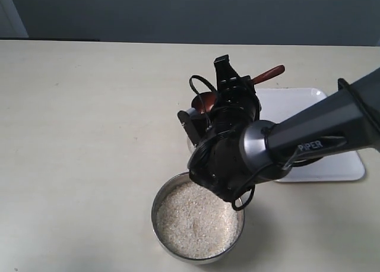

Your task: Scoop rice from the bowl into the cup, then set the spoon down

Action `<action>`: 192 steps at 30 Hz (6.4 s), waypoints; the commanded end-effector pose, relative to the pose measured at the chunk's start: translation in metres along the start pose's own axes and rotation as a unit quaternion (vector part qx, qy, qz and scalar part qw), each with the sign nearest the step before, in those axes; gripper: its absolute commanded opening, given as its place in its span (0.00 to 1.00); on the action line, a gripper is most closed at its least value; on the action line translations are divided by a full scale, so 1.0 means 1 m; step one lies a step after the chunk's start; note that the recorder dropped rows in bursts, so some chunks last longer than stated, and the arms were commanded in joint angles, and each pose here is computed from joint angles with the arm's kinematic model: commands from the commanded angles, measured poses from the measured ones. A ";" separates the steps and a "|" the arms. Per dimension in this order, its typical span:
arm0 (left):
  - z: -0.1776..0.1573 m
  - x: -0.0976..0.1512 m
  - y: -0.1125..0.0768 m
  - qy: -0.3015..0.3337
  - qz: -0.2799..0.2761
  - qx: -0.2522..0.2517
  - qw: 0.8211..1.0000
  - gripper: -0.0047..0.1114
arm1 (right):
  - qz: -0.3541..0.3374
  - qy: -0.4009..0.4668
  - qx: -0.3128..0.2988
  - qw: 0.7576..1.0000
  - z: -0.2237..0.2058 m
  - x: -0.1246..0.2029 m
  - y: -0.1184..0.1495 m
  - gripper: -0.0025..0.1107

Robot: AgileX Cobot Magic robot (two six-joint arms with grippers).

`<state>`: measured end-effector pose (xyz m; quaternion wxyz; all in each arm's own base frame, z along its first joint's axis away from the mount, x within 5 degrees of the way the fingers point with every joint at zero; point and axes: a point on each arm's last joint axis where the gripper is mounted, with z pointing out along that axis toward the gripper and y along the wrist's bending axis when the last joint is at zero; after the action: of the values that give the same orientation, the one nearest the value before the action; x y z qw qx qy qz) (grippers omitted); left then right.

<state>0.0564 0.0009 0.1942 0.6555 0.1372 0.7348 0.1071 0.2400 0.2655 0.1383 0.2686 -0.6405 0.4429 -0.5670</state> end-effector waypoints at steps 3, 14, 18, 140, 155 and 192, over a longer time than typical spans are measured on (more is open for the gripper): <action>-0.001 -0.001 0.000 -0.007 -0.005 0.002 1.000 0.04 | 0.045 0.005 0.014 0.999 -0.003 0.011 -0.014 0.01; -0.001 -0.001 0.000 -0.007 -0.005 0.002 1.000 0.04 | 0.215 0.002 -0.110 0.970 -0.018 0.049 -0.034 0.01; -0.001 -0.001 0.000 -0.007 -0.005 0.002 1.000 0.04 | 0.289 -0.031 -0.175 0.941 -0.015 0.060 -0.038 0.01; -0.001 -0.002 0.000 -0.007 -0.006 0.002 1.000 0.04 | 0.875 -0.047 -0.066 0.477 -0.128 0.264 0.122 0.02; 0.000 -0.001 0.000 -0.004 -0.006 0.002 1.000 0.04 | 0.882 -0.050 -0.047 0.467 -0.137 0.264 0.128 0.02; -0.001 -0.001 0.000 -0.005 -0.006 0.002 1.000 0.04 | 0.892 -0.006 -0.003 0.453 -0.146 0.267 0.135 0.02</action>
<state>0.0564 0.0010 0.1940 0.6548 0.1371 0.7355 0.1073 0.0544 -0.0064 0.1864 0.6252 0.1006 0.7739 -0.0109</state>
